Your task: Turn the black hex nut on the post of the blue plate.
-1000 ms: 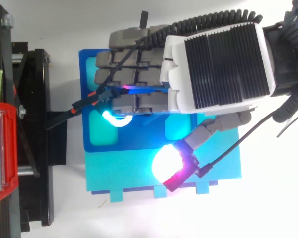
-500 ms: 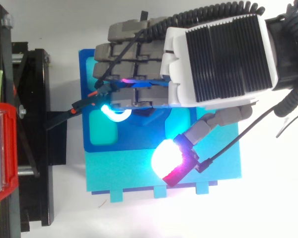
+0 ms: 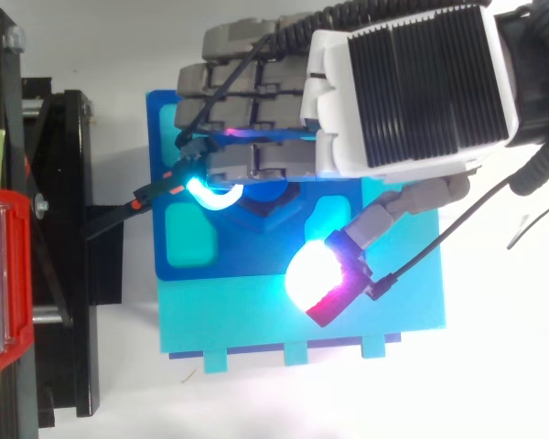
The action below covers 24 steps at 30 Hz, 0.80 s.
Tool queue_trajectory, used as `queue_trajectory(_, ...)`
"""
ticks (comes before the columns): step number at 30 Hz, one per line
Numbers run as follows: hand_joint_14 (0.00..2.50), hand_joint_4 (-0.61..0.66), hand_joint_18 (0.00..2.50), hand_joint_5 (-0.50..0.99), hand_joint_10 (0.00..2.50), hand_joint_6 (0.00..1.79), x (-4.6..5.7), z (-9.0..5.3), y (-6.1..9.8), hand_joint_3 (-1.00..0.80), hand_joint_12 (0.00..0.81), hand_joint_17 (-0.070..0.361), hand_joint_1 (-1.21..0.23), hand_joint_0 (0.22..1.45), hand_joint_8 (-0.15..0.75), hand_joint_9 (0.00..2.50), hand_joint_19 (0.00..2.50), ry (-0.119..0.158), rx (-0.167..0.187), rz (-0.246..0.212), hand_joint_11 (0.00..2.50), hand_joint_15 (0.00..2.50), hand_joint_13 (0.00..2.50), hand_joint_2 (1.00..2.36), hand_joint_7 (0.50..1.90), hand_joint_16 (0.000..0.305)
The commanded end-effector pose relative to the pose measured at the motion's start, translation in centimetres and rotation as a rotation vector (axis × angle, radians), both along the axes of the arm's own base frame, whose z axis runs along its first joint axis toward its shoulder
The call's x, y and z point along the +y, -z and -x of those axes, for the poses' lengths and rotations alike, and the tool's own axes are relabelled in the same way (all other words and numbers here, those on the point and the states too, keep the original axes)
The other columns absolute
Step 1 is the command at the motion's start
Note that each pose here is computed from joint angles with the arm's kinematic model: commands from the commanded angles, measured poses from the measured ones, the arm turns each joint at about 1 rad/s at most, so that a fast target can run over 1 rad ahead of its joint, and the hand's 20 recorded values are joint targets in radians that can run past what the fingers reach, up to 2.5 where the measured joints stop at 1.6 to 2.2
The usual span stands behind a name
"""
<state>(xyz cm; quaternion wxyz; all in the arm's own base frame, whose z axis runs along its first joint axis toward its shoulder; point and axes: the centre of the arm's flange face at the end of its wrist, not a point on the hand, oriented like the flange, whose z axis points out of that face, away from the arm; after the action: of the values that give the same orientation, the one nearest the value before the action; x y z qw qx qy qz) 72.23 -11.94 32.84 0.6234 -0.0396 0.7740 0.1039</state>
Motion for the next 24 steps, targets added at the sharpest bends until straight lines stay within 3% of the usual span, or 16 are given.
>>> queue_trajectory(1,0.00,0.26,0.26,-0.18,0.00,0.50,-0.4,0.1,0.0,-0.50,0.414,0.117,-0.29,0.48,0.308,0.41,0.21,0.000,0.001,-0.001,0.00,0.07,0.37,1.00,0.95,0.052)
queue_trajectory(16,0.00,0.25,0.26,-0.18,0.00,0.50,-1.6,0.4,0.0,-0.50,0.415,0.117,-0.29,0.48,0.307,0.41,0.21,-0.004,0.001,-0.007,0.00,0.07,0.38,1.00,0.95,0.052)
queue_trajectory(24,0.00,0.26,0.27,-0.18,0.00,0.50,-2.9,0.8,0.0,-0.50,0.416,0.116,-0.29,0.48,0.308,0.41,0.21,-0.005,0.002,-0.011,0.00,0.07,0.38,1.00,0.95,0.052)
